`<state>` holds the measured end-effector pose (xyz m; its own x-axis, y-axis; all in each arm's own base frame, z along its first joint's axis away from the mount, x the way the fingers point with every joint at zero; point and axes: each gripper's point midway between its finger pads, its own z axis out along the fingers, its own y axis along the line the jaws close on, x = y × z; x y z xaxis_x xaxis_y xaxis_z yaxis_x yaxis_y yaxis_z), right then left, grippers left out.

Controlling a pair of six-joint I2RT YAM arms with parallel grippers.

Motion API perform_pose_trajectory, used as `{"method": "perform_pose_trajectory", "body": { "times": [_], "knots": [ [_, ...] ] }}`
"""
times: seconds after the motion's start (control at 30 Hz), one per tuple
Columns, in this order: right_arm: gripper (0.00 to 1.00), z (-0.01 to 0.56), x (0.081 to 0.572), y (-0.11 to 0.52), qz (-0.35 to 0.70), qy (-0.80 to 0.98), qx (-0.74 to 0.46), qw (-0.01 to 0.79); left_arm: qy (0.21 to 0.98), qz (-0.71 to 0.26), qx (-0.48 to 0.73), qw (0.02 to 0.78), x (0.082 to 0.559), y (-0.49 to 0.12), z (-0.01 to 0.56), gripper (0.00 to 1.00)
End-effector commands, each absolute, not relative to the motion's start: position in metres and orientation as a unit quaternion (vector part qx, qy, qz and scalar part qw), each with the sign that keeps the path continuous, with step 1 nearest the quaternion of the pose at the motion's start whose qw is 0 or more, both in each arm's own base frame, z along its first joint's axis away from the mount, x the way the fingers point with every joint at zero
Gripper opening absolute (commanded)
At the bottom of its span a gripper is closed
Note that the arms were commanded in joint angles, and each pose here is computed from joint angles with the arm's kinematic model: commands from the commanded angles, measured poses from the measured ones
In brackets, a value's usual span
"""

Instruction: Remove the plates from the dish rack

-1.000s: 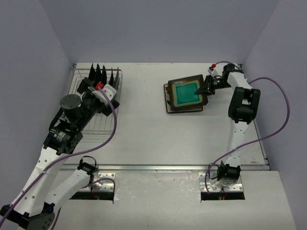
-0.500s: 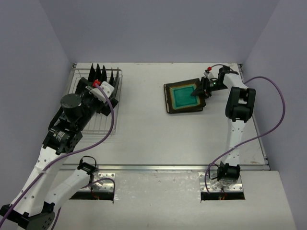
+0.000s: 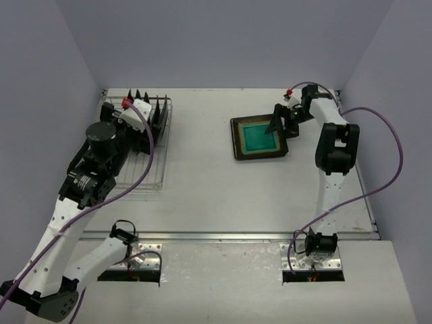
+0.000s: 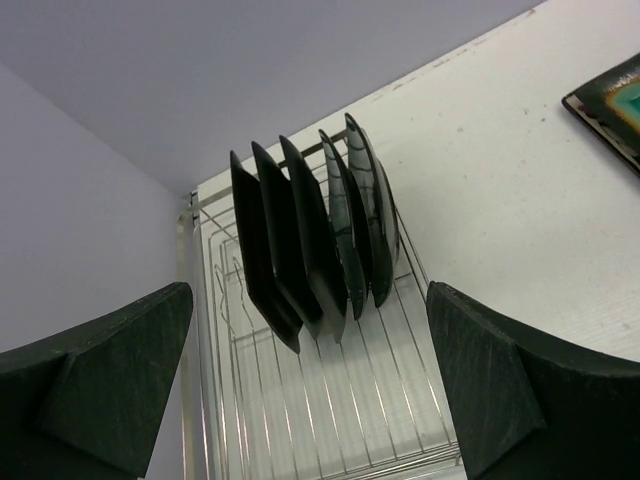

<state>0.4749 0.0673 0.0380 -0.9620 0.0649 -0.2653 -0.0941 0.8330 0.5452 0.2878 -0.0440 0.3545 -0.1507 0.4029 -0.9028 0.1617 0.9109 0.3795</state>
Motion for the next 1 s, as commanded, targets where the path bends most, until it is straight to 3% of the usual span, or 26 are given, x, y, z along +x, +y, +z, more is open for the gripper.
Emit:
{"method": "perform_pose_trajectory", "body": {
  "times": [0.0, 0.2, 0.33, 0.5, 0.63, 0.97],
  "knots": [
    [0.92, 0.073, 0.49, 0.051, 0.173, 0.963, -0.027, 0.204, 0.764, 0.09, 0.115, 0.628, 0.291, -0.036, 0.372, 1.0],
    [0.97, 0.076, 0.485, 0.062, 0.138, 0.97, -0.036, 0.197, 0.787, 0.09, 0.048, 0.609, 0.304, -0.02, 0.375, 1.0],
    [0.98, 0.088, 0.487, 0.066, 0.149, 0.966, -0.041, 0.205, 0.837, 0.06, 0.013, 0.544, 0.32, 0.009, 0.352, 0.99],
    [0.99, 0.125, 0.481, 0.077, 0.173, 0.953, -0.062, 0.241, 0.882, -0.007, -0.018, 0.471, 0.349, 0.052, 0.319, 0.79],
    [0.99, 0.154, 0.469, 0.078, 0.17, 0.942, -0.077, 0.278, 0.903, -0.022, -0.029, 0.429, 0.376, 0.076, 0.298, 0.58],
    [0.99, 0.176, 0.423, 0.078, 0.173, 0.931, -0.097, 0.307, 0.919, -0.063, -0.005, 0.39, 0.44, 0.088, 0.272, 0.49]
  ]
}}
